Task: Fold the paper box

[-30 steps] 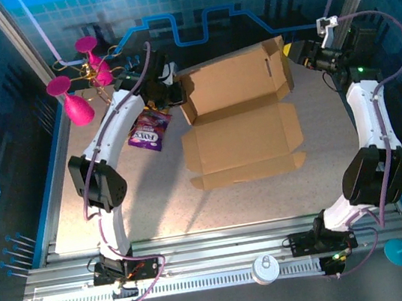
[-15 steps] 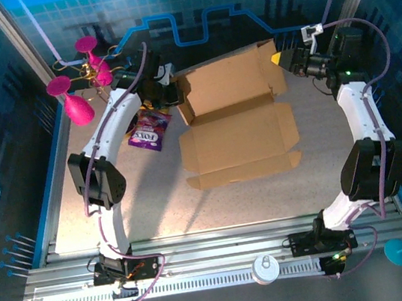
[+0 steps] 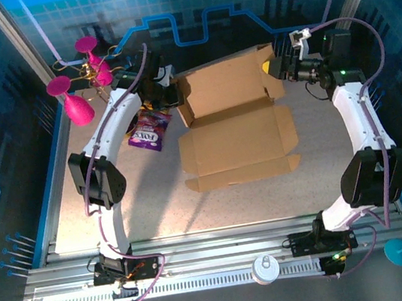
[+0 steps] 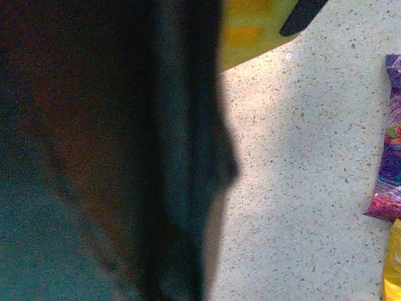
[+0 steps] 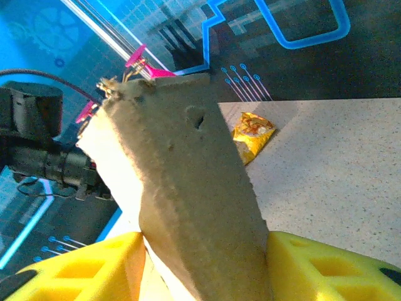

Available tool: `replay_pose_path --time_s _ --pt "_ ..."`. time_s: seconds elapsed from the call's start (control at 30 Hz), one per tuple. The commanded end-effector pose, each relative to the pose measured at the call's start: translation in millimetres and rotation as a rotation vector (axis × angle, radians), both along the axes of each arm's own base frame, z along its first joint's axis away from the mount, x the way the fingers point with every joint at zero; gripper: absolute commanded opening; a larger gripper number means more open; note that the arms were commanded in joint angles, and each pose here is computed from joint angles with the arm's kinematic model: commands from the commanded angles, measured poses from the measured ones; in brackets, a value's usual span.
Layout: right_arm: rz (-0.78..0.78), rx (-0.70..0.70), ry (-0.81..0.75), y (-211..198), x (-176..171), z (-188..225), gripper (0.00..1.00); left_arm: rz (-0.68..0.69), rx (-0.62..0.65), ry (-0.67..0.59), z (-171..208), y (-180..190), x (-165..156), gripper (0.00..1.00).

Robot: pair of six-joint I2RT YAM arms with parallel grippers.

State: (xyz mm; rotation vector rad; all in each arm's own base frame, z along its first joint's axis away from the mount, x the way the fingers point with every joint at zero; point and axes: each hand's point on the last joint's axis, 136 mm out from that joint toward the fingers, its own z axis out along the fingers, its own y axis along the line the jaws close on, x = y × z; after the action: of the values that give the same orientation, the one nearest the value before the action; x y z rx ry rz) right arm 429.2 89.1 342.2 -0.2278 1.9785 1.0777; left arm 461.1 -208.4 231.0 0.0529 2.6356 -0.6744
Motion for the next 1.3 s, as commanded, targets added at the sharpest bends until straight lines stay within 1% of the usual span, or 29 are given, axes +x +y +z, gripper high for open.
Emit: replay_pose_path --time_s 0.0,0.1,0.3,0.5,0.67,0.8,0.9,1.03,1.2,1.27 --pt "-0.008 -0.069 -0.04 4.5 -11.9 12.1 0.54 -0.004 -0.034 -0.009 14.9 -1.8 -1.2 0.0" --pt "-0.003 -0.086 -0.053 9.2 -14.8 15.9 0.55 0.004 -0.028 -0.01 15.9 -0.2 -1.4 0.0" --pt "0.009 -0.176 -0.052 24.3 -19.8 11.3 0.54 0.014 -0.032 -0.016 19.8 -0.6 -1.6 0.0" --pt "0.014 -0.161 -0.041 22.0 -21.7 16.0 0.59 0.015 -0.02 -0.01 18.9 1.4 -3.7 0.0" --pt "0.024 -0.171 -0.037 21.8 -25.6 14.9 0.59 0.015 -0.017 -0.021 22.4 2.2 -3.7 0.0" --pt "0.007 -0.242 -0.04 26.5 -29.8 8.2 0.59 0.022 -0.022 -0.024 25.4 1.6 -3.4 0.0" --pt "-0.044 -0.327 -0.043 21.0 -28.5 1.3 0.59 0.021 -0.02 -0.026 27.6 0.9 -4.2 0.0" --pt "-0.138 -0.435 -0.052 9.9 -20.6 -3.5 0.58 0.015 -0.015 -0.026 28.1 -1.0 -7.0 0.0" --pt "-0.203 -0.555 -0.063 9.0 -11.3 -9.6 0.58 0.012 -0.014 -0.031 29.8 -2.9 -8.9 0.0" --pt "-0.221 -0.601 -0.068 9.8 -7.5 -12.7 0.56 0.013 -0.017 -0.036 32.1 -3.8 -9.2 0.0"
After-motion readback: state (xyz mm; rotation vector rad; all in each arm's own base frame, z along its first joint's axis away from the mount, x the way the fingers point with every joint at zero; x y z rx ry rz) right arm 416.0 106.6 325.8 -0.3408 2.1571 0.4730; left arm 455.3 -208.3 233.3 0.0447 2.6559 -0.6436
